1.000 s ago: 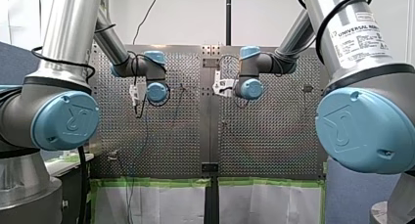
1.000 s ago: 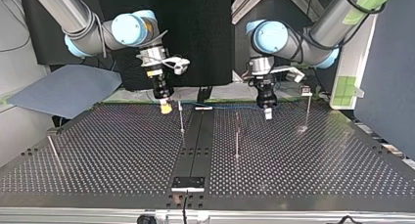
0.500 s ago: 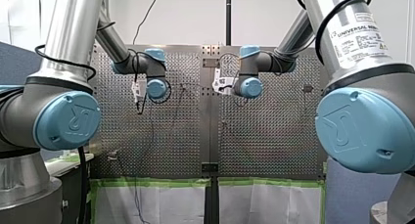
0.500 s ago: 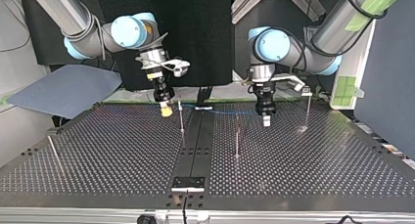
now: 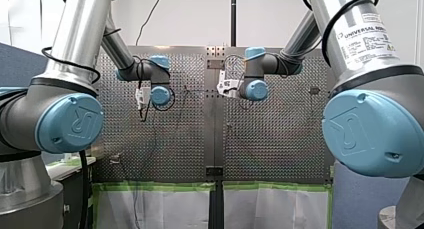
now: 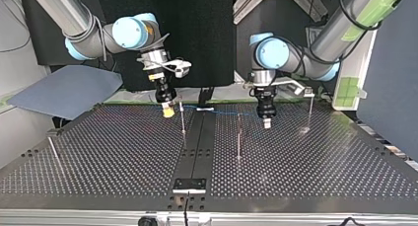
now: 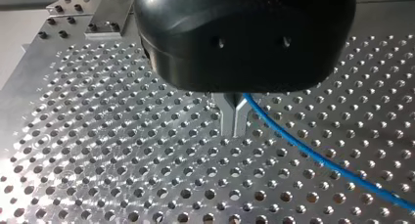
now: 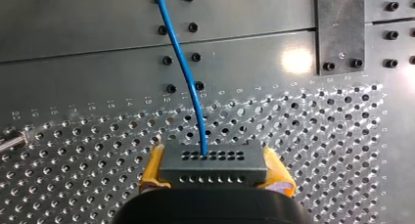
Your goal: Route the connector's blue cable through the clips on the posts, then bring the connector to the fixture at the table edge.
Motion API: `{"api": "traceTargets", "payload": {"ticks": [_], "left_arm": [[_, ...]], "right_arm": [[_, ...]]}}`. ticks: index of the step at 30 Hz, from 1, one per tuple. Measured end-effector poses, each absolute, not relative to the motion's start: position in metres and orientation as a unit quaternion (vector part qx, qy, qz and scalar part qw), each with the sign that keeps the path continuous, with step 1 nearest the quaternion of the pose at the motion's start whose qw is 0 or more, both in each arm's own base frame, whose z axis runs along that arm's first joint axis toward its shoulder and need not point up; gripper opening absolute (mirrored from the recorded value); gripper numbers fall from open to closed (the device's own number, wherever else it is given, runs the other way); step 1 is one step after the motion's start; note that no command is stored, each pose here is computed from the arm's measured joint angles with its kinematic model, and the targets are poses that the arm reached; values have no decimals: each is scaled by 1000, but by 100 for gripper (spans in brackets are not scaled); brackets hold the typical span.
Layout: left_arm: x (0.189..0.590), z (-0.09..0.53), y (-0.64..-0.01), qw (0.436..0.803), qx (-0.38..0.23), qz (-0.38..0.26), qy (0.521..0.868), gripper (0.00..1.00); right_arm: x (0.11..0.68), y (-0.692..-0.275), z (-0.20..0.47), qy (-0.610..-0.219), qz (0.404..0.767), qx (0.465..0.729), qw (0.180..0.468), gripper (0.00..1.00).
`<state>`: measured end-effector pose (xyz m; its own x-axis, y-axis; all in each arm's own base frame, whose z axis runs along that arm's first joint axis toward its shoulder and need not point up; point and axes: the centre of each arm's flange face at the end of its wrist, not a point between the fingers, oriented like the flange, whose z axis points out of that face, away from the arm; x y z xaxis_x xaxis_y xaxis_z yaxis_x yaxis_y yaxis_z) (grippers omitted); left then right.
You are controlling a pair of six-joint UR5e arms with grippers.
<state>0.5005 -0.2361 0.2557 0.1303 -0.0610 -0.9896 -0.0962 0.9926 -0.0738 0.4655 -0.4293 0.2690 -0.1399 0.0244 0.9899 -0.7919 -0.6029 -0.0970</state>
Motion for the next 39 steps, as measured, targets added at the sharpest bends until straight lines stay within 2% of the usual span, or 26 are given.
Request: {"api": "traceTargets", "payload": {"ticks": [9,34,39], "left_arm": [[505,260,-232,750,-62,13,659,0],[487,245,-238,709,-44,25,703,0],[483,251,-238,711,-44,23,701,0]], "right_arm": [[465,-430,268,-329,679,584,299,0],[466,-428,266,-325,676,593,291,0],[466,-429,267,-325,677,593,291,0]]}}
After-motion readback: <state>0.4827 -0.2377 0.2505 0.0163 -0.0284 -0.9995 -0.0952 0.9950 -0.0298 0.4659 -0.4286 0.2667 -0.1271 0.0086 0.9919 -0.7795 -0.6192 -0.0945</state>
